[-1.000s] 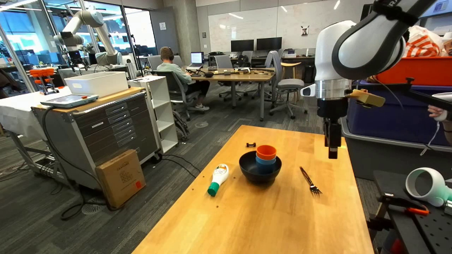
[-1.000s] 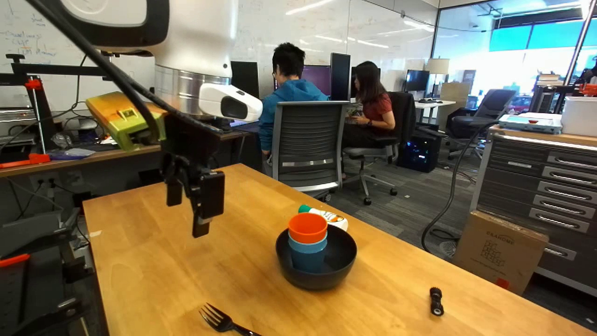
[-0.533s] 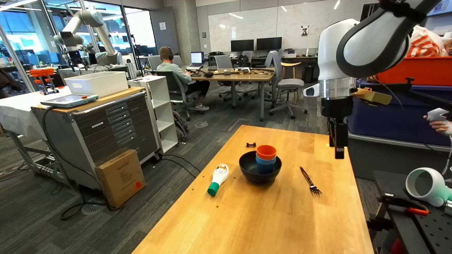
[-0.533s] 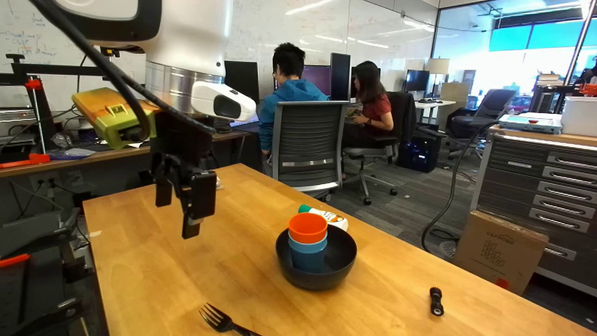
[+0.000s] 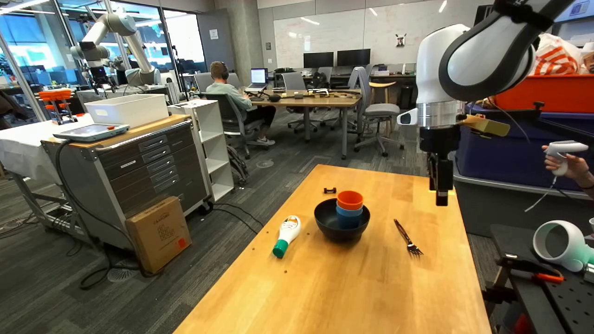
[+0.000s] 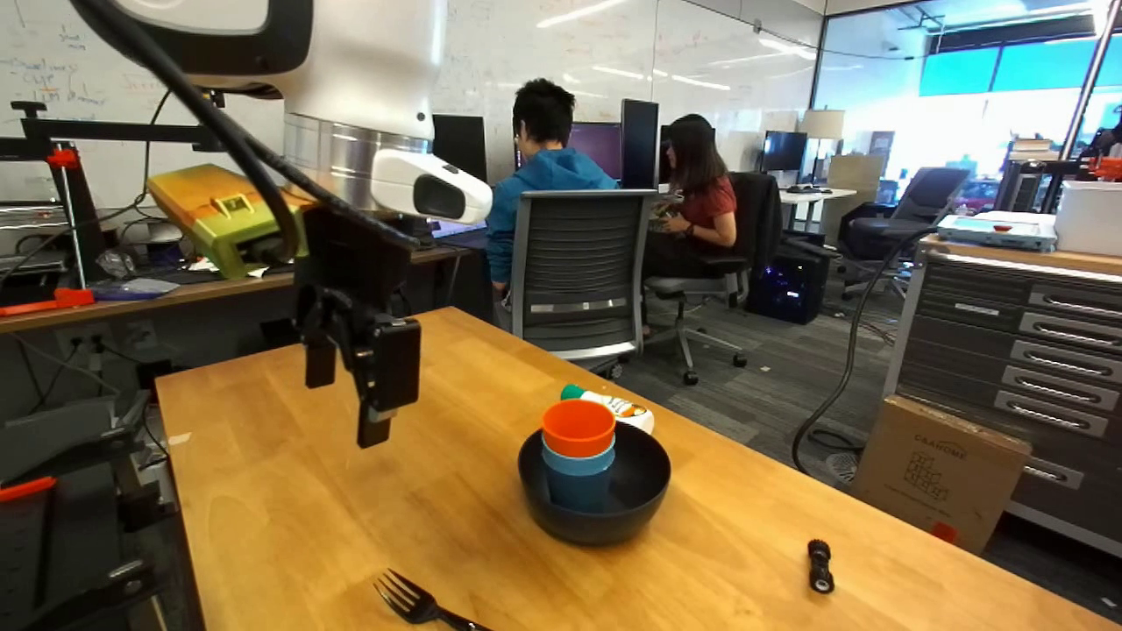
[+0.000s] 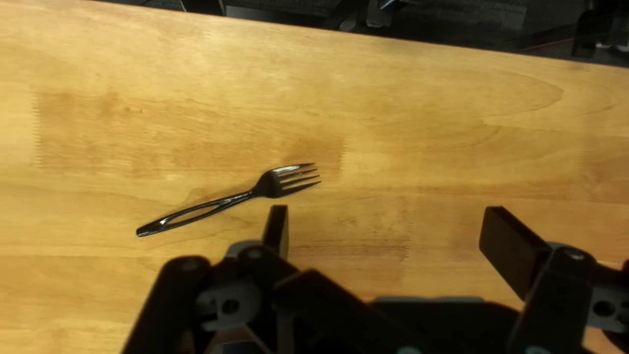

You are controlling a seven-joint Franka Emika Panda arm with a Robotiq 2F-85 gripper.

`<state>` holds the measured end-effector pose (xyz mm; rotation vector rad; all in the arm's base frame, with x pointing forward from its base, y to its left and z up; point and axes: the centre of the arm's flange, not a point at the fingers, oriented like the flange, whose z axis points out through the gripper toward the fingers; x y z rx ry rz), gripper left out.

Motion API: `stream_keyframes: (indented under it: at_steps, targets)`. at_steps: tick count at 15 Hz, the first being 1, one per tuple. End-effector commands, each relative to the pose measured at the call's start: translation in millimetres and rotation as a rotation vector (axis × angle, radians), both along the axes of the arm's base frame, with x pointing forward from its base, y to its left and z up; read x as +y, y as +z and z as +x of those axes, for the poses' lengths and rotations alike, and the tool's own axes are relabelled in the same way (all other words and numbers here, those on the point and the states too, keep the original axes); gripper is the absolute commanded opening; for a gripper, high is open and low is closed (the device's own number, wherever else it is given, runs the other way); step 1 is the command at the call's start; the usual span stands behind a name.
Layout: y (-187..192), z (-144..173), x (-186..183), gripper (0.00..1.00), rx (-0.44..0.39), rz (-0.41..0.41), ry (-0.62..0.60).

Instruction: Put the cups into each other in the black bowl and put the fork in them beginning with the dark blue one, then the light blue one, and finally the orange one

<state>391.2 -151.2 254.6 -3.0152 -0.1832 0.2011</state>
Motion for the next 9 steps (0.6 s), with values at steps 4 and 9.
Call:
stream_keyframes:
  at_steps: [4,9]
  targets:
    - [3.2,24.5,-38.9,1.0,-0.163,-0.109,-0.281]
    - [-30.2,12.7,-46.2,1.0,-0.126,-0.138,-0.509]
